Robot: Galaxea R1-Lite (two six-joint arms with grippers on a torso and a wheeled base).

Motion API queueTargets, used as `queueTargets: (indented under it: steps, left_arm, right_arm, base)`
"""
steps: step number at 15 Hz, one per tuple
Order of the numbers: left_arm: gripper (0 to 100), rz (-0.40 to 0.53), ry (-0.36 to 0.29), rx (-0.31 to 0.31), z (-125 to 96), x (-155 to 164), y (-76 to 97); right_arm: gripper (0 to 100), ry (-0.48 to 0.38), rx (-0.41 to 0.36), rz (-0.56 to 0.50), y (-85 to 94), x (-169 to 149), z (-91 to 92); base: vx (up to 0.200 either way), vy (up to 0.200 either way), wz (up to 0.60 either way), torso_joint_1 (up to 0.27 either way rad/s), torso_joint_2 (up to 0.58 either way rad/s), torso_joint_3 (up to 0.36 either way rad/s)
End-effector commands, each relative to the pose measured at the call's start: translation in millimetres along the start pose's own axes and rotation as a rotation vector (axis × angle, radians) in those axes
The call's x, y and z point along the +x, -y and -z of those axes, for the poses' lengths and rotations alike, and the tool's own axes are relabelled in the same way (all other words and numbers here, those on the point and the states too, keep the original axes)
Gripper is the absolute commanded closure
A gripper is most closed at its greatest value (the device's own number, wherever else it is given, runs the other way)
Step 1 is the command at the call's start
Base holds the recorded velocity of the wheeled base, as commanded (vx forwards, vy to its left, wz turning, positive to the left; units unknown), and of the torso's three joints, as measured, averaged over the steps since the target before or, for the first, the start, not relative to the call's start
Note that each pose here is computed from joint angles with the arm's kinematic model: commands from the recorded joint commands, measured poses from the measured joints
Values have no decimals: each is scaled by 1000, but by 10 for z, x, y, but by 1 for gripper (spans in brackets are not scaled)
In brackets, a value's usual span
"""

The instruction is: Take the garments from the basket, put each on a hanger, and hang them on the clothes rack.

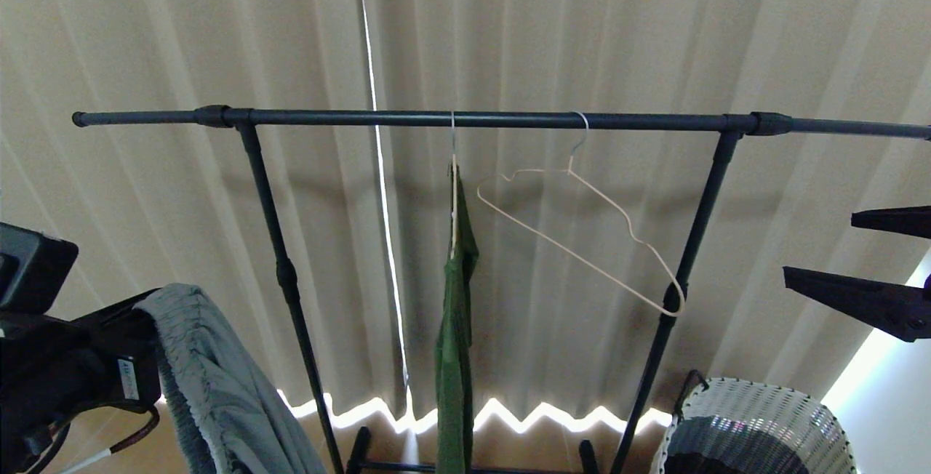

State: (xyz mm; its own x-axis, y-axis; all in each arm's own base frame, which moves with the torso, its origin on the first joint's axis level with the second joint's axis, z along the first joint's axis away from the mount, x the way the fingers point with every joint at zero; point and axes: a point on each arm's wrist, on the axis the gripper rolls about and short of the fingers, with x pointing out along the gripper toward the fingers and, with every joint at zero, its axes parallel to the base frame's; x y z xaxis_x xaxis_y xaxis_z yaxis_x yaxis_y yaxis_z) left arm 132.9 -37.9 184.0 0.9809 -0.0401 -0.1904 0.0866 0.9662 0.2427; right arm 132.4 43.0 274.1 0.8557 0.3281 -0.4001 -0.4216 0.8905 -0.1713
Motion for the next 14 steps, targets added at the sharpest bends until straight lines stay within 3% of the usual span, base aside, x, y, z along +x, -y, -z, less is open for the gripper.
queueTargets:
  steps: [1, 2, 10, 14]
  left_arm:
    - [100, -2, 2, -1, -2, -6, -4]
    - [100, -4, 9, -3, -8, -21, -10]
    - [100, -6, 24, -9, -18, -56, -22]
    - [100, -6, 23, -10, -13, -56, -21]
  right_arm:
    - [0, -8, -12, -25, -34, 42, -7]
    - [0, -8, -16, -34, -49, 46, -4]
    - [0, -26, -27, -62, -93, 98, 21]
    - [0, -31, -29, -52, -89, 102, 24]
  base:
    - [0, 0, 0, 0, 0, 0]
    - [0, 0, 0, 0, 0, 0]
    - [0, 200, 0, 4, -1, 4]
    - [0, 0, 0, 0, 0, 0]
